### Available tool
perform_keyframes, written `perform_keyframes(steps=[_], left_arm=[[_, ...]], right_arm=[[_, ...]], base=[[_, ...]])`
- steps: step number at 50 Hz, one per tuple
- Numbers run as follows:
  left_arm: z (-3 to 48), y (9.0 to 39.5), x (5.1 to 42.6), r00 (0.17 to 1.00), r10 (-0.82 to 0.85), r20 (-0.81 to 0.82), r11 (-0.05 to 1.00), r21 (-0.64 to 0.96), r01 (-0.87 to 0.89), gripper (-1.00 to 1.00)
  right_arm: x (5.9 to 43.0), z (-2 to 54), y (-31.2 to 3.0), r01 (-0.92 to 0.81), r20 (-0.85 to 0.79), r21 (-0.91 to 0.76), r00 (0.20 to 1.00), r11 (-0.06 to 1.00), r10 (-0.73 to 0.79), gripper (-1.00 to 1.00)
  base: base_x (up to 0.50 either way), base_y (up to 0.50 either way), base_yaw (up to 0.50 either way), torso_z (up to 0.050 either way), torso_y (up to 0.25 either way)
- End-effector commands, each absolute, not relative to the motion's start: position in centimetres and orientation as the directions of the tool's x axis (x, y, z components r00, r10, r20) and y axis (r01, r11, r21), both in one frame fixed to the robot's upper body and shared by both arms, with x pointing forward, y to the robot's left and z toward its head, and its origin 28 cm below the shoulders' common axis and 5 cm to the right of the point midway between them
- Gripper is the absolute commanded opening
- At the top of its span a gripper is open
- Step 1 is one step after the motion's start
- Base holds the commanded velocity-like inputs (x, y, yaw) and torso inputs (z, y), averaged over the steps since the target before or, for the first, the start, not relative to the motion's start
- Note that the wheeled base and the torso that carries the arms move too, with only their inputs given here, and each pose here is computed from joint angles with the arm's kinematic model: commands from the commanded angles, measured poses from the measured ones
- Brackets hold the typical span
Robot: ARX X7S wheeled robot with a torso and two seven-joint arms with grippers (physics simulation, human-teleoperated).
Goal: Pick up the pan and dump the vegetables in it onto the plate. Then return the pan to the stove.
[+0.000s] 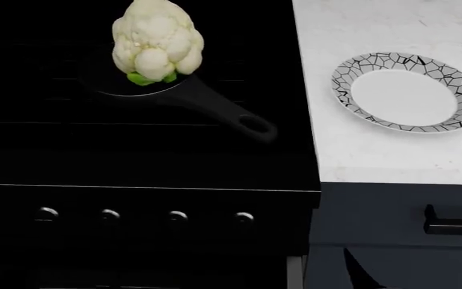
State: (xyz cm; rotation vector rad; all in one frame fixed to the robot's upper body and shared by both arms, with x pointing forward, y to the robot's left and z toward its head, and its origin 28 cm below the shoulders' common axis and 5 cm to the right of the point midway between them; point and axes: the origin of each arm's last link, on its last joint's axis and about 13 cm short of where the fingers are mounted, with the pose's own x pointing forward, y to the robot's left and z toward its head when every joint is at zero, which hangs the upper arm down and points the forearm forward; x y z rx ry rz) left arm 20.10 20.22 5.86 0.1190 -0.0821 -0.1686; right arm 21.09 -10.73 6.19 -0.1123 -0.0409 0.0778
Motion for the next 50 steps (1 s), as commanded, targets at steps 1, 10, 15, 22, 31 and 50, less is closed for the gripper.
perform_keyframes(steps=[1,10,15,22,31,50], left_arm=[[11.5,20.4,17.9,0.960,-0.251,0.125,0.957,0.179,0.227,1.00],[12.4,20.6,17.6,0.957,-0.256,0.136,0.956,0.184,0.229,1.00],[13.3,21.0,17.5,0.956,-0.259,0.140,0.954,0.190,0.231,1.00],[15.6,21.3,17.4,0.945,-0.285,0.162,0.947,0.202,0.251,1.00],[17.3,21.5,17.4,0.938,-0.294,0.183,0.940,0.231,0.249,1.00],[21.4,21.9,17.5,0.913,-0.339,0.227,0.921,0.277,0.273,1.00]], right_arm=[[18.8,12.5,-11.6,-0.121,0.093,-0.176,0.986,0.977,0.139,1.00],[18.6,14.2,-11.6,-0.133,0.106,-0.210,0.982,0.968,0.158,1.00],[18.7,15.8,-12.1,-0.132,0.114,-0.237,0.980,0.962,0.163,1.00],[18.7,17.4,-12.6,-0.130,0.122,-0.259,0.978,0.957,0.166,1.00],[18.5,19.8,-13.2,-0.129,0.146,-0.285,0.974,0.950,0.176,1.00],[17.6,25.8,-13.3,-0.098,0.167,-0.440,0.968,0.893,0.189,1.00]], base=[[0.00,0.00,0.00,0.045,0.113],[0.00,0.00,0.00,0.045,0.114],[0.00,0.00,0.00,0.045,0.113],[0.00,0.00,0.00,0.045,0.114],[0.00,0.00,0.00,0.045,0.114],[0.05,0.00,0.00,0.045,0.114]])
